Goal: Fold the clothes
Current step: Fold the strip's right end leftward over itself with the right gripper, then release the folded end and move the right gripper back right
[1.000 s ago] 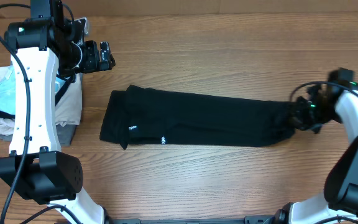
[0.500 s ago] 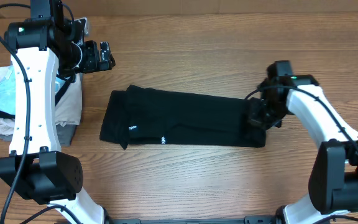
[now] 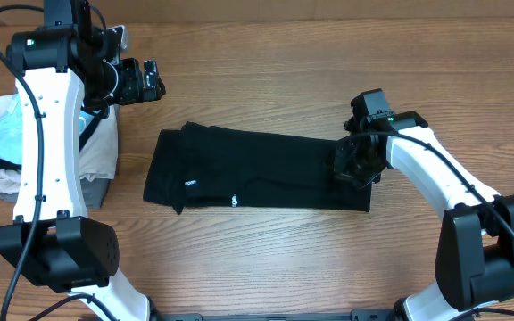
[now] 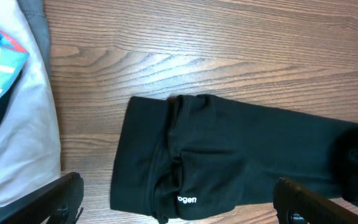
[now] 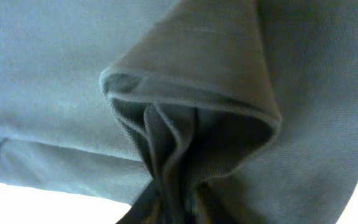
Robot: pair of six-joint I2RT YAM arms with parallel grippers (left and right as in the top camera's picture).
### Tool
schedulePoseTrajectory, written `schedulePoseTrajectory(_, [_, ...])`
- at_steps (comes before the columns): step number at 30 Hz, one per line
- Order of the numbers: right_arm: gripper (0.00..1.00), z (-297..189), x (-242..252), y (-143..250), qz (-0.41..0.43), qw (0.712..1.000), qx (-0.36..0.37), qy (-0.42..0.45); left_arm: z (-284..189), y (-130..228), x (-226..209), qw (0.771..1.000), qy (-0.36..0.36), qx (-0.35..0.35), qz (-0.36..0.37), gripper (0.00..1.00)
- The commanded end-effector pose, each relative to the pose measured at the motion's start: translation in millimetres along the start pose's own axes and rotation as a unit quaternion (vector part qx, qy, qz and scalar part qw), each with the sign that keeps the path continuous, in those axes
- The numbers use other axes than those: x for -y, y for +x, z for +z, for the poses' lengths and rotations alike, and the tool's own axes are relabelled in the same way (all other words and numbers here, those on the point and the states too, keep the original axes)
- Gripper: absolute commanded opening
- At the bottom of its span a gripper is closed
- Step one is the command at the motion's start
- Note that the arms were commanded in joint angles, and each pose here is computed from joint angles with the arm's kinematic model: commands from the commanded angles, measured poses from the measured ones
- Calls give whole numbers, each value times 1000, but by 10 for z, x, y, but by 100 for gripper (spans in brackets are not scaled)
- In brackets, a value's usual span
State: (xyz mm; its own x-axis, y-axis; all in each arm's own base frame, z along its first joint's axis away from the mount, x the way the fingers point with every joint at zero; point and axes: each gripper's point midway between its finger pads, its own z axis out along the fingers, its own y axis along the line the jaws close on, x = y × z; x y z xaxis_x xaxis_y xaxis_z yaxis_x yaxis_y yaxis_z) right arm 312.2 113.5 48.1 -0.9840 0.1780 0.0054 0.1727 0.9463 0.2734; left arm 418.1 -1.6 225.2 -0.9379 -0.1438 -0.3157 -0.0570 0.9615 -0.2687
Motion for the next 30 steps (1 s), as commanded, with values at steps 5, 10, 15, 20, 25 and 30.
schedulePoseTrajectory(5, [29, -125, -206, 29, -44, 998, 4, -54, -29, -34, -5, 1000, 0, 5, 11, 100])
schedulePoseTrajectory(10, [29, -307, -165, -189, -35, 996, 50, -67, -29, -33, -5, 1000, 0, 5, 11, 100])
schedulePoseTrajectory(15, [9, -332, 143, -295, 50, 996, 55, -55, -29, -34, -5, 1000, 0, 5, 11, 100])
schedulePoseTrajectory(20, [4, -98, 261, -15, 57, 998, 1, -36, -29, -34, -5, 1000, 0, 5, 11, 100])
schedulePoseTrajectory(25, [4, 290, 296, 375, 37, 998, -41, -23, -29, -34, -5, 1000, 0, 5, 11, 100])
schedulePoseTrajectory(30, [4, 372, 269, 702, -12, 996, -88, -18, -29, -33, -5, 1000, 0, 5, 11, 100])
